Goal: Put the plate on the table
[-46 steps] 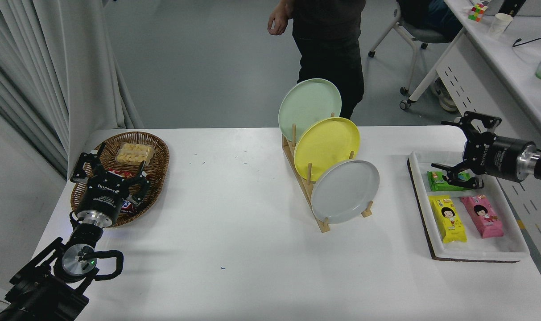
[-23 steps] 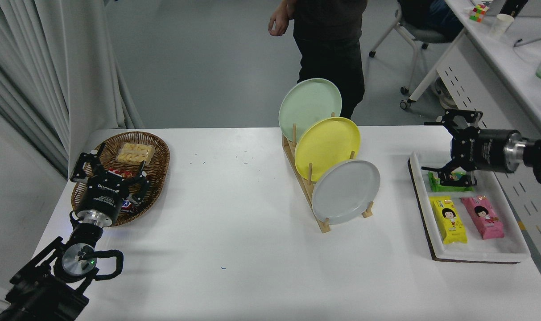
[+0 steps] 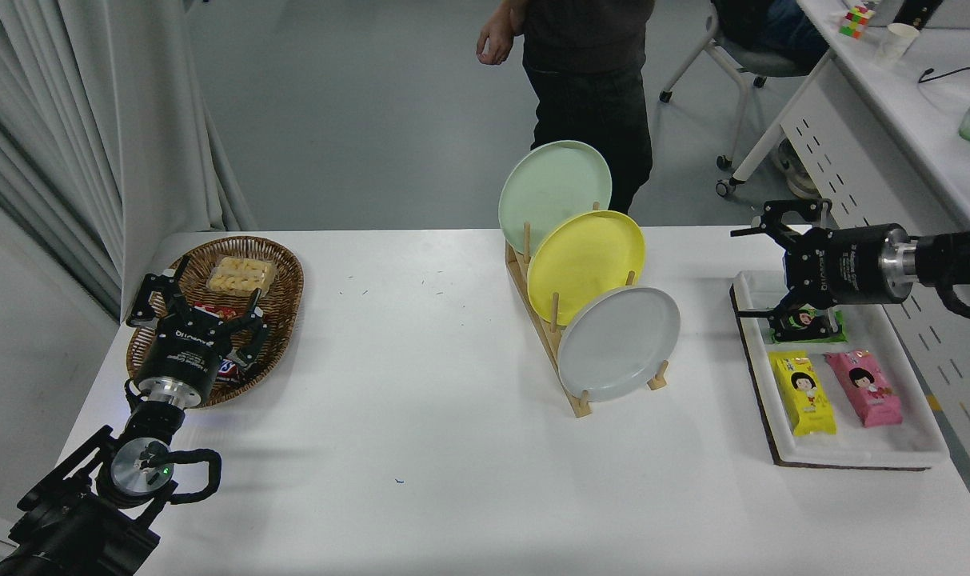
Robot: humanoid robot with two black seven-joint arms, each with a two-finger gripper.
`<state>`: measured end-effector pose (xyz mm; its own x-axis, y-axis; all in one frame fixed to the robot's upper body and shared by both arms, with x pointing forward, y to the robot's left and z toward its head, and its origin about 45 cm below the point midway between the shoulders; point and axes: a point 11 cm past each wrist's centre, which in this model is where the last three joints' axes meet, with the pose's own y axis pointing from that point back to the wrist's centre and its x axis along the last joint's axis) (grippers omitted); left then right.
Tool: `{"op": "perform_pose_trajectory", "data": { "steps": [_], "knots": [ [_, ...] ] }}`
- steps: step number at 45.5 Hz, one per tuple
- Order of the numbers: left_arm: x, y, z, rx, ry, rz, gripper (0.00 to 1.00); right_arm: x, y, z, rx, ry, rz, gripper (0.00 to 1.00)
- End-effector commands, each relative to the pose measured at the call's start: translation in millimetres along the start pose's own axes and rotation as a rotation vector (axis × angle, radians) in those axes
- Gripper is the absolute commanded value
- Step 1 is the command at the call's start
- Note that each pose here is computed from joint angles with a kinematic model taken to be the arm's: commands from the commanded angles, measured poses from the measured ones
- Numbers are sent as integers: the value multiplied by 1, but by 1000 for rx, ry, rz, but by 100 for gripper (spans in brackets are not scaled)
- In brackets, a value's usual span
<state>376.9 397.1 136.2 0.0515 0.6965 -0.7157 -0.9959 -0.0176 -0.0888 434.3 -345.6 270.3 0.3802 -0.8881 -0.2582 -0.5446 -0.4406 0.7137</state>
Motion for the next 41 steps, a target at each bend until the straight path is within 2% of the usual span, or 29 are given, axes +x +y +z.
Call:
{"op": "perform_pose_trajectory", "data": {
  "steps": [1,26,41],
  "knots": [
    [0,0,0,1,0,1,98,-8,-4,-3,-82,120,36,100],
    [0,0,0,0,0,0,98,-21,-20,-10,-86,161,18,100],
    [0,0,0,0,0,0,98,-45,-53,-25,-75,193,6,100]
  ]
}}
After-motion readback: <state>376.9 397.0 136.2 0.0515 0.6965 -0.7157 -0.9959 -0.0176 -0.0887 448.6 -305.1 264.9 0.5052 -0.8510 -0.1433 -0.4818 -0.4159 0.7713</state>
